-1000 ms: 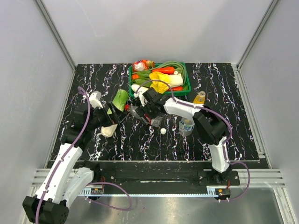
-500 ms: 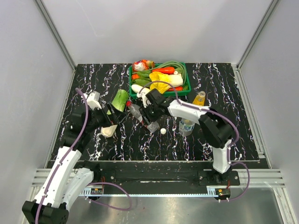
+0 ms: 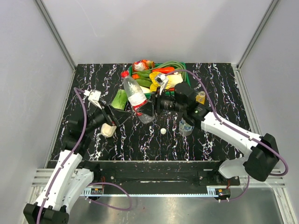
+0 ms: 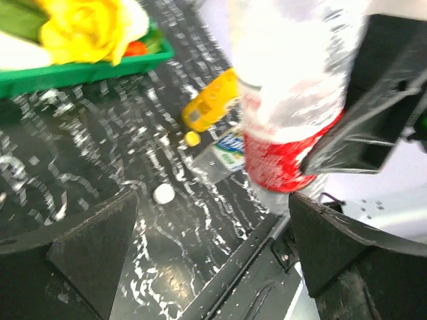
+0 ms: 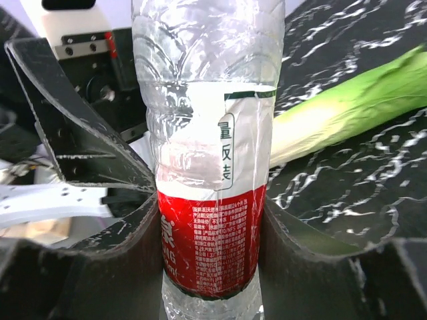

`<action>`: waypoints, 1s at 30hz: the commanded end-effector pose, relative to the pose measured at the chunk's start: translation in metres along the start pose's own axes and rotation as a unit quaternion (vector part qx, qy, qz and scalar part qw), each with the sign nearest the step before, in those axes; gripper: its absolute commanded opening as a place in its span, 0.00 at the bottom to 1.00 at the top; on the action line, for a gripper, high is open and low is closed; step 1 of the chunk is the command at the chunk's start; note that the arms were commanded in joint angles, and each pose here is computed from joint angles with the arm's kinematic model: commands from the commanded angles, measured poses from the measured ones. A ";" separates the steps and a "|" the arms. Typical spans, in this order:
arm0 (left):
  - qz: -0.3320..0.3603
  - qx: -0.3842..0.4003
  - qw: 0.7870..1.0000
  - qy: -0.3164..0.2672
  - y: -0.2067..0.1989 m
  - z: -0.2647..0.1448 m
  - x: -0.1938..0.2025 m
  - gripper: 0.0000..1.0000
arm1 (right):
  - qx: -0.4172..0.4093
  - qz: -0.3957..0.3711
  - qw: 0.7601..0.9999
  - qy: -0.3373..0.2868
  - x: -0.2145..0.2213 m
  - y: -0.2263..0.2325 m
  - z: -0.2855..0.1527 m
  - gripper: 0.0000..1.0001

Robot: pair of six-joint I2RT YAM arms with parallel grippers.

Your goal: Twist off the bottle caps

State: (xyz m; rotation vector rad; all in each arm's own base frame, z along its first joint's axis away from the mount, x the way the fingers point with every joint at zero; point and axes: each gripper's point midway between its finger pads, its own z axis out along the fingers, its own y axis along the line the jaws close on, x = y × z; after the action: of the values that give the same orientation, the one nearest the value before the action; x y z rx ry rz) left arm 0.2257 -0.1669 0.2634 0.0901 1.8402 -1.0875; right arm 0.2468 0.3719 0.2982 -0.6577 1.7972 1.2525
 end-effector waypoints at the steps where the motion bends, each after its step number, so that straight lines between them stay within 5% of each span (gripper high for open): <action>1: 0.060 0.205 0.976 -0.050 -0.076 -0.013 -0.024 0.99 | -0.106 0.043 0.993 -0.014 -0.001 0.042 -0.009 0.48; 9: 0.059 0.265 0.958 -0.087 -0.097 -0.009 -0.047 0.99 | -0.160 0.053 0.985 -0.040 -0.003 0.064 -0.027 0.49; 23: 0.053 0.321 0.941 -0.095 -0.135 0.033 -0.057 0.94 | -0.125 0.048 0.990 -0.048 0.004 0.053 -0.033 0.49; 30: 0.036 0.330 0.937 -0.106 -0.143 0.046 -0.060 0.70 | -0.118 0.046 0.991 -0.053 0.006 0.048 -0.031 0.53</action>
State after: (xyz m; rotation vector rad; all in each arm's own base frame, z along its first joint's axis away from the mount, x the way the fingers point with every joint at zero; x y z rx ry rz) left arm 0.2218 -0.2641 0.3490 0.3986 1.3998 -1.5683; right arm 0.1955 0.3617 0.3124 -0.6209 1.6817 1.5607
